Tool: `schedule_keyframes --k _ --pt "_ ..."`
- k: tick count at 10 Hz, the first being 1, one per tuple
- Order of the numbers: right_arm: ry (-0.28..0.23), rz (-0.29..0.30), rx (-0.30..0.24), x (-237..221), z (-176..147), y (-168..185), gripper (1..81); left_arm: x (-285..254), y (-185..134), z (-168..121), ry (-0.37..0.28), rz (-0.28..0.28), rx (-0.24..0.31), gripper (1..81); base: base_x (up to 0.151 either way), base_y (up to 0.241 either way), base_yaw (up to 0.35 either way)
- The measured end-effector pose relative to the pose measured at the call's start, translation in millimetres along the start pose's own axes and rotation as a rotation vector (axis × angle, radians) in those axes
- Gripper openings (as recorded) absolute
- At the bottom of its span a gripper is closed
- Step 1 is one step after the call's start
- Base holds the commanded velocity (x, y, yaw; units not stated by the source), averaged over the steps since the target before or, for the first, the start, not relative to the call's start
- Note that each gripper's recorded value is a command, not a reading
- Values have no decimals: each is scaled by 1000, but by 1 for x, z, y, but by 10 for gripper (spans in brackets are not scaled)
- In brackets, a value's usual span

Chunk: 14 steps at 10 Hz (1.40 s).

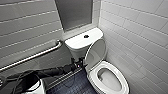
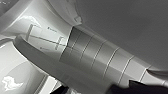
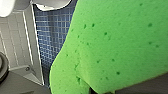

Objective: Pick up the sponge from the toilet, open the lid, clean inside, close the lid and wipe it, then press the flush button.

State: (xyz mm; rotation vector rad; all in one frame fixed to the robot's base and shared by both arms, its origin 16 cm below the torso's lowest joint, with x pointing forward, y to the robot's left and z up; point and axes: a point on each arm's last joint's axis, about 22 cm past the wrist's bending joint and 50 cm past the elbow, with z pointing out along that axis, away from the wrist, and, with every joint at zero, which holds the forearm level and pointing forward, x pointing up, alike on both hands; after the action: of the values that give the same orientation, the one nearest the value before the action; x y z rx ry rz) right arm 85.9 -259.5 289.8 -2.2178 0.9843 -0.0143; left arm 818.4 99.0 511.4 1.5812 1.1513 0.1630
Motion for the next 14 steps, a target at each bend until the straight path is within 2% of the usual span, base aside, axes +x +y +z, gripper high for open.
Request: schedule_keyframes --k 1,2,4,5,6,7,8,9,10,12,13,14 --pt "9 1 15 2 0 -3 10 22 3 -14 39 -25 -1 811 0 0 0" --pt "12 0 19 2 0 -4 10 33 -1 -26 49 49 9 811 0 0 0" --pt "11 3 16 0 -2 -3 10 105 1 -74 202 65 -11 811 0 0 0" --pt "10 3 14 0 -3 -2 10 103 1 -77 196 68 -12 811 0 0 0" --pt "12 -3 10 2 -4 0 10 63 -8 -71 98 93 13 811 0 0 0" --pt "15 -14 -1 6 -6 5 10 19 -26 -72 -22 149 60 811 0 0 0" --pt "19 -26 -12 10 -10 10 10 -3 -40 -88 -96 234 98 811 0 0 0" --pt "15 -37 -22 11 -13 14 10 -14 -53 -109 -153 338 143 811 0 0 0" --pt "5 -57 -23 11 -16 17 10 -41 -70 -127 -245 452 190 811 0 0 0" --pt "-13 -108 -34 17 -24 24 10 -123 -126 -164 -489 649 288 811 0 0 0" --pt "-30 -142 -37 17 -27 28 10 -144 -156 -189 -557 701 329 811 0 0 0" --pt "-44 -168 -41 15 -27 31 10 -153 -191 -216 -602 727 388 811 0 0 0"
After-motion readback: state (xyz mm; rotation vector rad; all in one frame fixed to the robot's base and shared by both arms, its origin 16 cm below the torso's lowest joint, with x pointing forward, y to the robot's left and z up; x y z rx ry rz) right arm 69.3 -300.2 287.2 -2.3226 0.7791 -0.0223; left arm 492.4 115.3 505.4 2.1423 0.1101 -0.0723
